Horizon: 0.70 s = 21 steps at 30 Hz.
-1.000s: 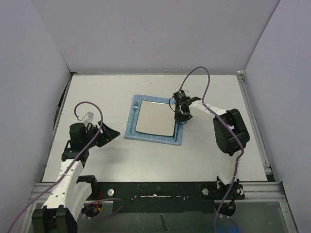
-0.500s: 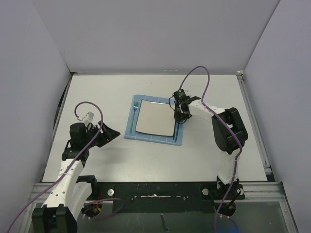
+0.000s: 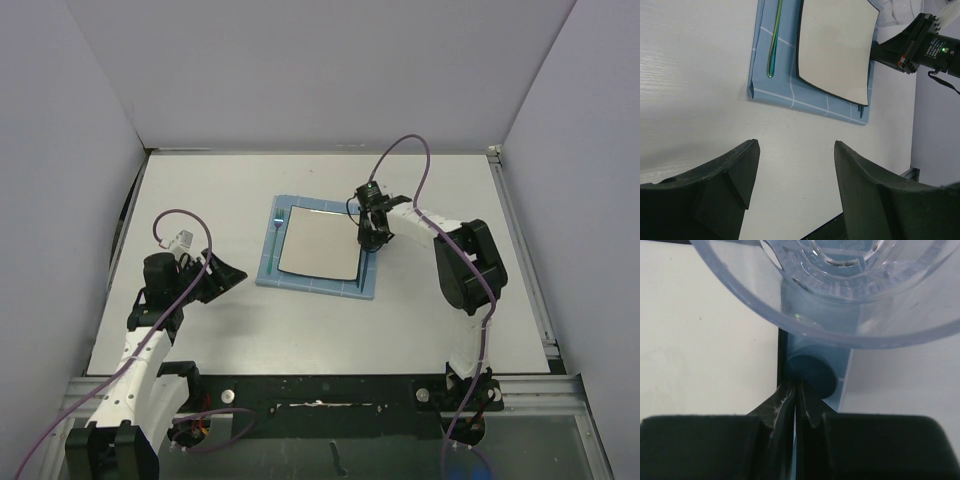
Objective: Set the dinner table for one person
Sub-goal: Adjust the knife on the napkin.
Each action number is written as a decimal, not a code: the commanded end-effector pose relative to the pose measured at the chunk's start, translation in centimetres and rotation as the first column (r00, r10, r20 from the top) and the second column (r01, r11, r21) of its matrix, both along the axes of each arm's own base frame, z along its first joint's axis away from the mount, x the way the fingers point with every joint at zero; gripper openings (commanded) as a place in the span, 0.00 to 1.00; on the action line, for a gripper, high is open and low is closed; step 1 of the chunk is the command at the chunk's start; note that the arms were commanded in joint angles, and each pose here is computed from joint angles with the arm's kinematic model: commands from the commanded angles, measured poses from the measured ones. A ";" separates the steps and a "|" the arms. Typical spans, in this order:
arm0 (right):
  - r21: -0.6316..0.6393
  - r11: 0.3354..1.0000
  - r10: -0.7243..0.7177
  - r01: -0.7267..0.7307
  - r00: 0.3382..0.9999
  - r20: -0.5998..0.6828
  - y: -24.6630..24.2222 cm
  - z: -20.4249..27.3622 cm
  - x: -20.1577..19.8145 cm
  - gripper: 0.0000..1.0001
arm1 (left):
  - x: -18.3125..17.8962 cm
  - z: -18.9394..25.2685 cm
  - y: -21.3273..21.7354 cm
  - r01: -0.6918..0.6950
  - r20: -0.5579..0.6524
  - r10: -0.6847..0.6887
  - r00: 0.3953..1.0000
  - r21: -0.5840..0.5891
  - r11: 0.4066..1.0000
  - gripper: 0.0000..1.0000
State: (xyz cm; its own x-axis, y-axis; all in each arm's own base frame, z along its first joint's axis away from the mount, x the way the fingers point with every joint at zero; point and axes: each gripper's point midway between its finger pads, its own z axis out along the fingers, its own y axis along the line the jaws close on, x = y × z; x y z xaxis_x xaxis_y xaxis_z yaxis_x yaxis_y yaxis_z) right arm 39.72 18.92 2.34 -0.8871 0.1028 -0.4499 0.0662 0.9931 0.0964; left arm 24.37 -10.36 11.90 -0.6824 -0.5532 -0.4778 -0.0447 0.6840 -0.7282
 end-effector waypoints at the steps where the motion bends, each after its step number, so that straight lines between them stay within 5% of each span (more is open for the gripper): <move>1: 0.058 0.998 0.015 -0.017 1.000 0.021 2.3 0.5 0.8 0.00 | 1.4 2.1 0.2 0.005 0.097 -0.007 0.995 0.022 1.000 0.59; 21: 0.058 0.998 0.035 -0.037 0.999 0.025 4.2 1.1 0.4 0.00 | 1.1 1.9 0.1 0.013 0.098 -0.015 0.995 0.023 1.000 0.59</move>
